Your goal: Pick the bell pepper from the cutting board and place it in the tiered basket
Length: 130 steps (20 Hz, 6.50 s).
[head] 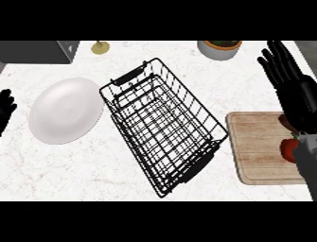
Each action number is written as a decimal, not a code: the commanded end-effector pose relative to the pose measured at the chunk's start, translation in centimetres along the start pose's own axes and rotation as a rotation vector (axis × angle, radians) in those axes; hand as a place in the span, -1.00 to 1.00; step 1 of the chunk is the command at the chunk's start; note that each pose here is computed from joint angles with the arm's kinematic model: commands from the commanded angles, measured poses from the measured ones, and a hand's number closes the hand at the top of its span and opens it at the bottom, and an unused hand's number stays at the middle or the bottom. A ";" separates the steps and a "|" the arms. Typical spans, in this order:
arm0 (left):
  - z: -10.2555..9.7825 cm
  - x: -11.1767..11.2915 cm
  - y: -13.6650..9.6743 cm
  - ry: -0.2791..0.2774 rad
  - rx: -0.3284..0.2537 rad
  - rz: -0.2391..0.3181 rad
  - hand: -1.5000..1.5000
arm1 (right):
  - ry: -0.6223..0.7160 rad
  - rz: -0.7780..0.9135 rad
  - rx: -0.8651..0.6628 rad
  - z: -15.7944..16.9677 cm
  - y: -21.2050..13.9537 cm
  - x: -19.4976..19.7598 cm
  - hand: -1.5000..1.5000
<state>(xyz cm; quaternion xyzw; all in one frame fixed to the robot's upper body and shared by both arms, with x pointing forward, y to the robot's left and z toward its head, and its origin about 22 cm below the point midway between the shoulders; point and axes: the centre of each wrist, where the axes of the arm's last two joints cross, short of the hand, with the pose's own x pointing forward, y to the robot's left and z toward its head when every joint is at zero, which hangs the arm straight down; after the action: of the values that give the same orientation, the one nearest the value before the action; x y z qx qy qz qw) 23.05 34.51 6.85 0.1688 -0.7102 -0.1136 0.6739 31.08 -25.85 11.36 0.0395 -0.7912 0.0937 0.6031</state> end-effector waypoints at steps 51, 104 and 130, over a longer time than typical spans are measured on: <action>-3.0 -3.4 -13.1 0.028 -0.267 0.298 0.00 | 1.587 1.089 -0.539 -3.5 -5.6 -1.6 -1.00; -1.6 -5.0 -11.2 0.087 -0.194 0.296 0.00 | 1.281 1.059 -0.410 17.3 10.6 -8.9 1.00; -2.0 -4.2 -13.2 0.041 -0.261 0.307 0.00 | 0.543 0.821 -0.846 19.4 17.5 12.6 1.00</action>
<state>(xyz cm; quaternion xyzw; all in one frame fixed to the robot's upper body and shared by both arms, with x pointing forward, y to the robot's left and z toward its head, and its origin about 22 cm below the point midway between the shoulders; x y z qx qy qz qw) 26.02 24.28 -2.30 -0.0246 -0.6910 -0.0971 0.7159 6.60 -11.64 13.93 -0.5239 -0.5466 0.1053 0.6447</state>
